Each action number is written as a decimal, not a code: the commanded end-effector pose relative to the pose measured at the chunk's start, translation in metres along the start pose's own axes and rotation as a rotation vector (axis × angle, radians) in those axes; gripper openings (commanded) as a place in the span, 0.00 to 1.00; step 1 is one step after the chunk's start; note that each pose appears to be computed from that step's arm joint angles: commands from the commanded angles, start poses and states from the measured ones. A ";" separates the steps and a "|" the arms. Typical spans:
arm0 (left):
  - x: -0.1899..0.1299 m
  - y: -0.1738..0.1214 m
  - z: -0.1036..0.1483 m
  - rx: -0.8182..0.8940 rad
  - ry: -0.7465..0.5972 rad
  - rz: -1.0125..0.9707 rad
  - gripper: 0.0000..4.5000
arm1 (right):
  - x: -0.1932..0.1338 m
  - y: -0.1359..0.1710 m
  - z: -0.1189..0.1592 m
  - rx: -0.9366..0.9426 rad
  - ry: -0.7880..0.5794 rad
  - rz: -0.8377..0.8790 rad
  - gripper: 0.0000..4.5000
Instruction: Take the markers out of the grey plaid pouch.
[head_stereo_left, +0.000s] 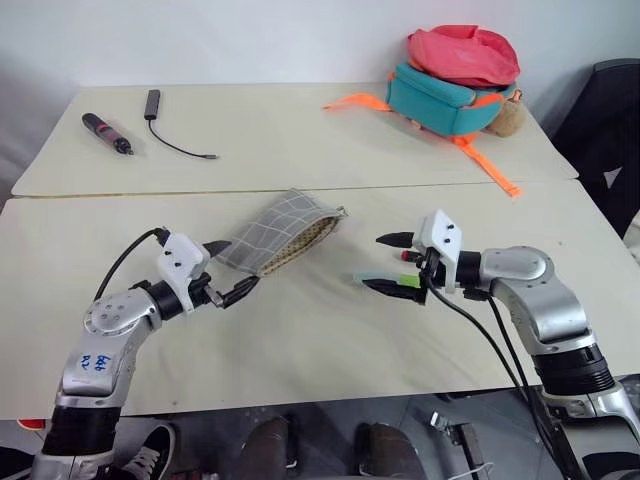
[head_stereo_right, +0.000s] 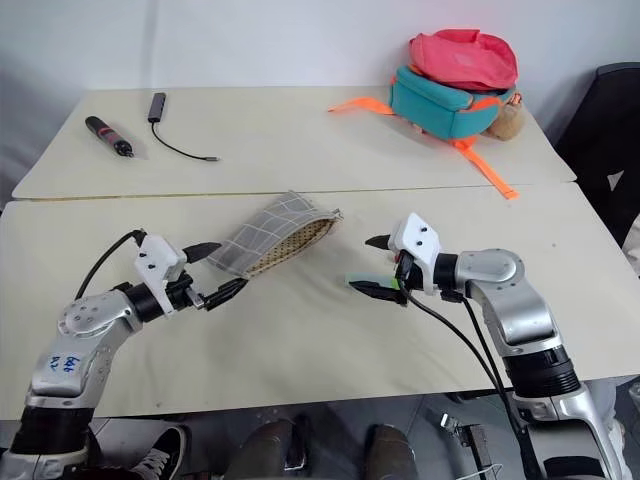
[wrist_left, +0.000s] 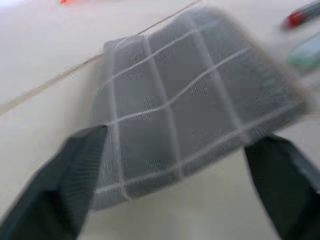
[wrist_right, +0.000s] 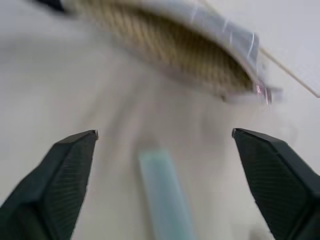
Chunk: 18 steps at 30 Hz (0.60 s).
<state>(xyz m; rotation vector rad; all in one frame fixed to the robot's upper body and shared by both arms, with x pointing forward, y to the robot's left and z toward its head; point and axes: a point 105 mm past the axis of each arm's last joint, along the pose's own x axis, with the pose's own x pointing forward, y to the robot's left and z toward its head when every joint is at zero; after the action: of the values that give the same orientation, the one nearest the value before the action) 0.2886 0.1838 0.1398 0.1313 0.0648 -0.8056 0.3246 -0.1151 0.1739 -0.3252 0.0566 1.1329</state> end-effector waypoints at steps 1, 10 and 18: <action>-0.017 -0.022 0.011 -0.073 -0.044 -0.073 0.99 | -0.010 -0.009 0.024 0.028 -0.103 -0.045 1.00; -0.064 0.025 0.014 -0.074 -0.088 0.248 0.99 | -0.045 -0.072 -0.005 -0.013 -0.066 -0.443 1.00; -0.088 0.043 -0.001 -0.011 -0.057 0.399 0.99 | -0.095 -0.131 -0.034 0.050 -0.082 -0.855 1.00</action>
<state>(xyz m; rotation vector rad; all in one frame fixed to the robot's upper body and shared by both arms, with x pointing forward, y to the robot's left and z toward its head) 0.2607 0.2696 0.1491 0.0787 0.0106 -0.4415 0.4041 -0.2444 0.1819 -0.2138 -0.0714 0.3664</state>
